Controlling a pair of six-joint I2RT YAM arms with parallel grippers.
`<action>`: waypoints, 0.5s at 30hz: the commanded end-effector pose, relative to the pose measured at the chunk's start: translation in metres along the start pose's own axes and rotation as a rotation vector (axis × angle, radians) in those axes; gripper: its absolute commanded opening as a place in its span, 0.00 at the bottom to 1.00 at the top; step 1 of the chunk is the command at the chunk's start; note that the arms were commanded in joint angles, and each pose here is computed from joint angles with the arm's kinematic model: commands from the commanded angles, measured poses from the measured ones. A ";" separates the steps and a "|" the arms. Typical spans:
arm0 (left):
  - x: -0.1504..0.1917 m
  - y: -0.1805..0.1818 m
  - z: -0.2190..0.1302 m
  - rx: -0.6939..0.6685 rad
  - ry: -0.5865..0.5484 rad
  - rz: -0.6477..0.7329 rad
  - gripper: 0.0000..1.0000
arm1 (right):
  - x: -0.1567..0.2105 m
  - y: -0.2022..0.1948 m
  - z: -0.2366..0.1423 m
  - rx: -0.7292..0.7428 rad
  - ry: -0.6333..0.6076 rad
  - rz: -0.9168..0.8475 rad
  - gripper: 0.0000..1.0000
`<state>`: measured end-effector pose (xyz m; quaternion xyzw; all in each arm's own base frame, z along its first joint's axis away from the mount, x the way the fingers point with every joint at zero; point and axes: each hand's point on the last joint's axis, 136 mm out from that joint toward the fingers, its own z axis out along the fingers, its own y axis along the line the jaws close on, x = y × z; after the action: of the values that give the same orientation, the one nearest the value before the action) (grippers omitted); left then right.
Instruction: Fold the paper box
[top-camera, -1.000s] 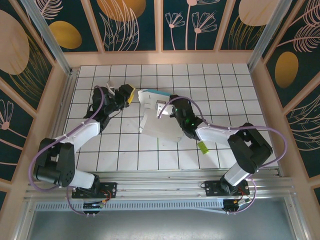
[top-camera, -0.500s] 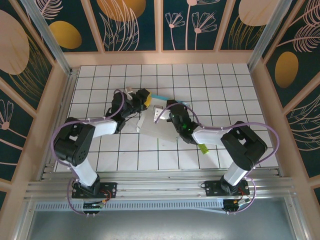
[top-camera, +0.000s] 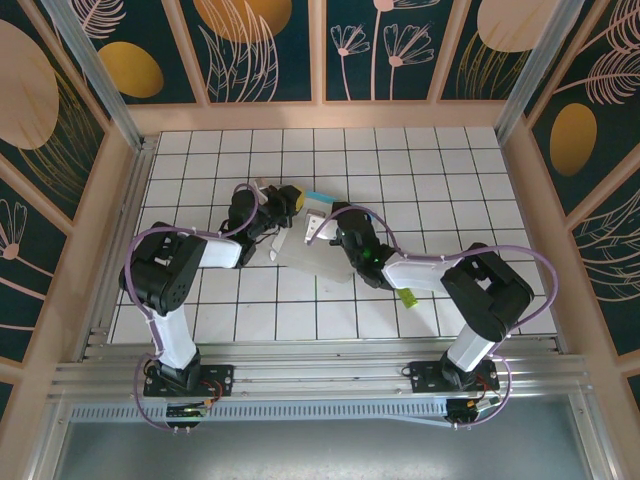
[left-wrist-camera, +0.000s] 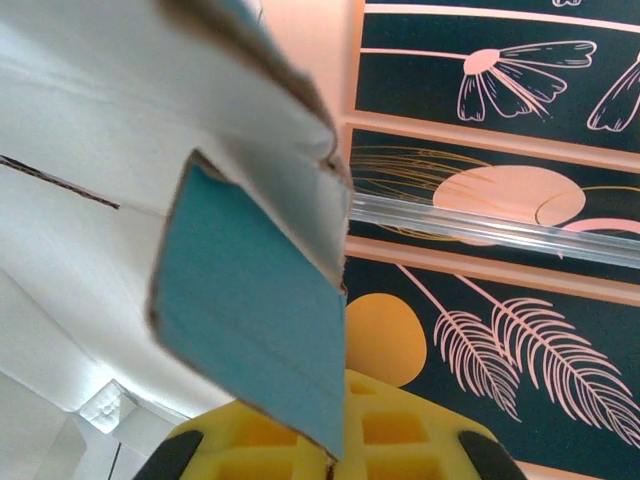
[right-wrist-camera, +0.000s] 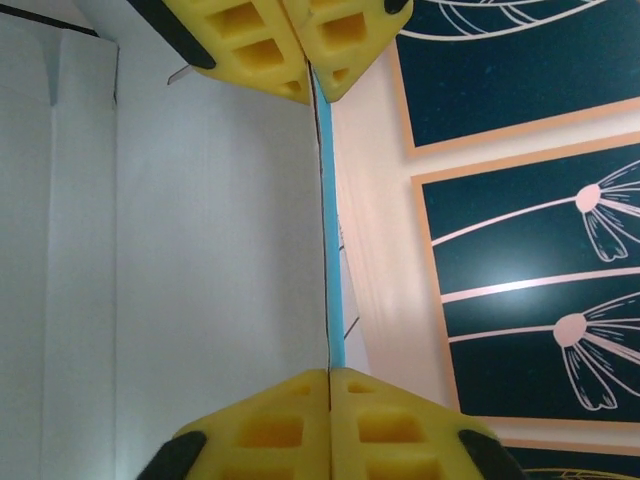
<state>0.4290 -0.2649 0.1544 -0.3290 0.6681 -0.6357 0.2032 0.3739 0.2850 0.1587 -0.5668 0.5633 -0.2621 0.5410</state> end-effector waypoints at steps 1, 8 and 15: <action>-0.001 -0.024 0.009 0.071 0.002 0.038 0.03 | -0.018 0.003 -0.007 -0.111 -0.013 0.159 0.35; 0.004 -0.016 0.030 0.008 0.078 0.132 0.00 | -0.067 -0.068 -0.034 -0.627 -0.230 0.911 0.83; 0.010 -0.016 0.036 -0.005 0.127 0.124 0.00 | -0.014 -0.108 0.017 -0.934 -0.002 1.430 0.80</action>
<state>0.4468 -0.2885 0.1583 -0.2691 0.6967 -0.6338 0.2014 0.4530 0.2702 0.3197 -0.3135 0.7604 0.2782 0.4961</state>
